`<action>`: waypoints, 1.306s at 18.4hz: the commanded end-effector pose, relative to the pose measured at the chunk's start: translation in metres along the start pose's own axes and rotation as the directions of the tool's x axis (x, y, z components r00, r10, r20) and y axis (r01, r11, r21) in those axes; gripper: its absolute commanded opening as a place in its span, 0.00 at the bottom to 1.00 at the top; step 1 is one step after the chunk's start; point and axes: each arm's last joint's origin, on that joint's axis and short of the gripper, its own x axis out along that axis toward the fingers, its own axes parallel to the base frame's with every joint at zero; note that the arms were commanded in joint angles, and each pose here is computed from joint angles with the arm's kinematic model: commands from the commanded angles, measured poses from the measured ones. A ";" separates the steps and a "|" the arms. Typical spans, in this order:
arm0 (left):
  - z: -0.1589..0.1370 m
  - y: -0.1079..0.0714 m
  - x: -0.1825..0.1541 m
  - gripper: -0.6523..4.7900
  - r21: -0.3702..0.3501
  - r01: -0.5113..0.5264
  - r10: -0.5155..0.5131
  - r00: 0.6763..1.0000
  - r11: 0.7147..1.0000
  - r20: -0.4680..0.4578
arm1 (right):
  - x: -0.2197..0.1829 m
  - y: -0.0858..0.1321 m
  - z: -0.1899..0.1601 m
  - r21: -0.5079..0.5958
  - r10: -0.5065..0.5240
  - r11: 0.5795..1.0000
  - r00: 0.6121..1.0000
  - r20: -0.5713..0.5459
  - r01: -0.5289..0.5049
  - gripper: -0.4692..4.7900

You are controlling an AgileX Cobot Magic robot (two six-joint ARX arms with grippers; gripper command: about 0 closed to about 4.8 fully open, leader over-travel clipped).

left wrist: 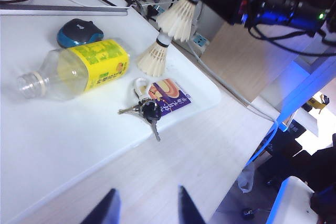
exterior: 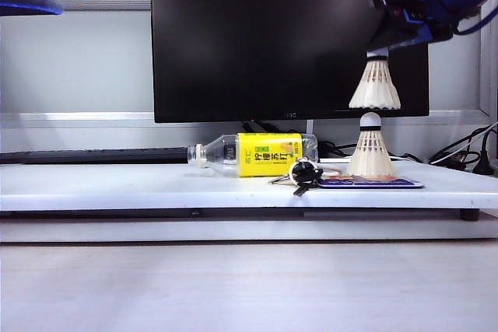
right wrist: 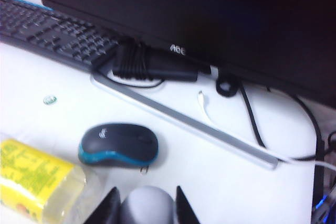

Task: Stack the badminton balls on the table vertically.

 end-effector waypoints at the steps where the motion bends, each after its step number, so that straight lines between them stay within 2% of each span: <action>1: 0.002 -0.001 0.000 0.40 0.023 -0.015 0.015 1.000 1.000 0.016 | 0.003 -0.001 -0.002 -0.003 -0.001 1.000 1.000 0.009 0.001 0.30; 14: 0.002 0.000 0.000 0.40 0.022 -0.035 0.035 0.999 0.999 0.020 | 0.026 -0.002 -0.029 0.025 0.024 0.999 0.996 -0.084 -0.022 0.30; 17: 0.002 0.000 0.000 0.40 0.022 -0.035 0.035 0.999 0.999 0.020 | 0.026 -0.002 -0.029 0.024 0.024 0.999 0.996 -0.084 -0.022 0.43; 19: 0.002 0.000 0.000 0.40 0.022 -0.035 0.035 0.999 0.999 0.020 | 0.027 -0.002 -0.029 0.022 0.023 1.000 0.997 -0.078 -0.021 0.48; 24: 0.002 0.000 0.000 0.40 0.022 -0.035 0.035 0.999 0.999 0.020 | 0.017 -0.002 -0.012 0.024 0.009 1.000 1.000 0.007 -0.009 0.48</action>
